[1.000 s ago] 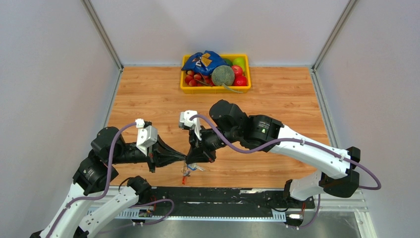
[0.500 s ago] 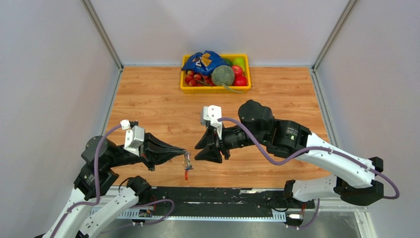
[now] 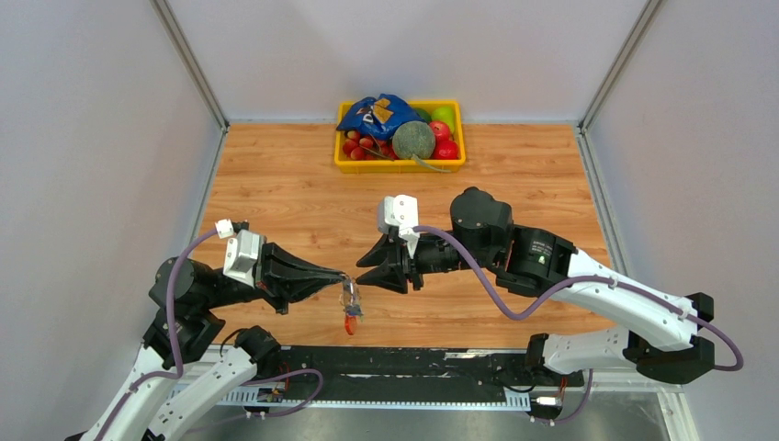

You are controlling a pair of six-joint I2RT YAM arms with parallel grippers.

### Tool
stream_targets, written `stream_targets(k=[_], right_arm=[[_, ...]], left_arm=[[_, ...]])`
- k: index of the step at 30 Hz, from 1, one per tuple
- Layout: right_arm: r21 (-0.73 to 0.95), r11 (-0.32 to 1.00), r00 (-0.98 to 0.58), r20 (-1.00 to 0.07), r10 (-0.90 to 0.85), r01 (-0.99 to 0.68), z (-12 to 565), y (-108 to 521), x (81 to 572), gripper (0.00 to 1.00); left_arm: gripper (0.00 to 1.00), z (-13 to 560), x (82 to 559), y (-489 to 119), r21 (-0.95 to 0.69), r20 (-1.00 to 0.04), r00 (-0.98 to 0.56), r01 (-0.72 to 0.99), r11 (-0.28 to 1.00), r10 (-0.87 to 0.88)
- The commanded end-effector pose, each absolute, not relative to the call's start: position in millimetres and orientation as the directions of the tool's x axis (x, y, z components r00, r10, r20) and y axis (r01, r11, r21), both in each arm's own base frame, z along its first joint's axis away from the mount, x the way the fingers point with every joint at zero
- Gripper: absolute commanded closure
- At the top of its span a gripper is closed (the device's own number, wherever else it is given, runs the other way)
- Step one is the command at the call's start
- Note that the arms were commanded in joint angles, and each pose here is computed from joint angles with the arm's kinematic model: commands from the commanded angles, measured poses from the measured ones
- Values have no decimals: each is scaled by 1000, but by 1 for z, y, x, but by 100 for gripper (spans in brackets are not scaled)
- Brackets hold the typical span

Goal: Put the keys on the keyring

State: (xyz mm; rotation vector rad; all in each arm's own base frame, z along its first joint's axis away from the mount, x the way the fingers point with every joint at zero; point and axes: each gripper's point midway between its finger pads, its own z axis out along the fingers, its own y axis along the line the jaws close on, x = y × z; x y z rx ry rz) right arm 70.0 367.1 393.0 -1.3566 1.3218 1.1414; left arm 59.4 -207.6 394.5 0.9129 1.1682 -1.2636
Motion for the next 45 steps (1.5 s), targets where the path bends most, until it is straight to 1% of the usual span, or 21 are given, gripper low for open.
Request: stream_targets(k=[1, 3, 9, 19, 36, 40, 44, 45], right_arm=[[-57, -39, 60, -996, -67, -998, 423, 368, 68, 69], [-51, -47, 54, -996, -66, -998, 423, 369, 66, 72], [-24, -83, 30, -997, -69, -996, 421, 373, 60, 75], [-1, -112, 7, -999, -50, -994, 428, 370, 52, 76], [46, -151, -33, -996, -85, -988, 415, 382, 49, 78], [47, -156, -34, -996, -87, -987, 415, 384, 48, 83], [50, -161, -35, -995, -92, -986, 412, 384, 47, 99], [49, -161, -34, -995, -92, -986, 412, 383, 46, 100]], left_arm=[[100, 412, 52, -204, -45, -961, -14, 993, 106, -278], [100, 413, 51, -203, -43, -960, -11, 993, 106, -281], [100, 413, 50, -202, -36, -958, -3, 993, 109, -287], [100, 414, 49, -201, -31, -957, 3, 993, 111, -290], [100, 416, 49, -199, -23, -954, 15, 992, 121, -298], [100, 416, 49, -199, -21, -954, 16, 992, 122, -298], [100, 416, 48, -199, -19, -954, 18, 992, 122, -299], [100, 416, 49, -199, -17, -954, 21, 992, 123, -300]])
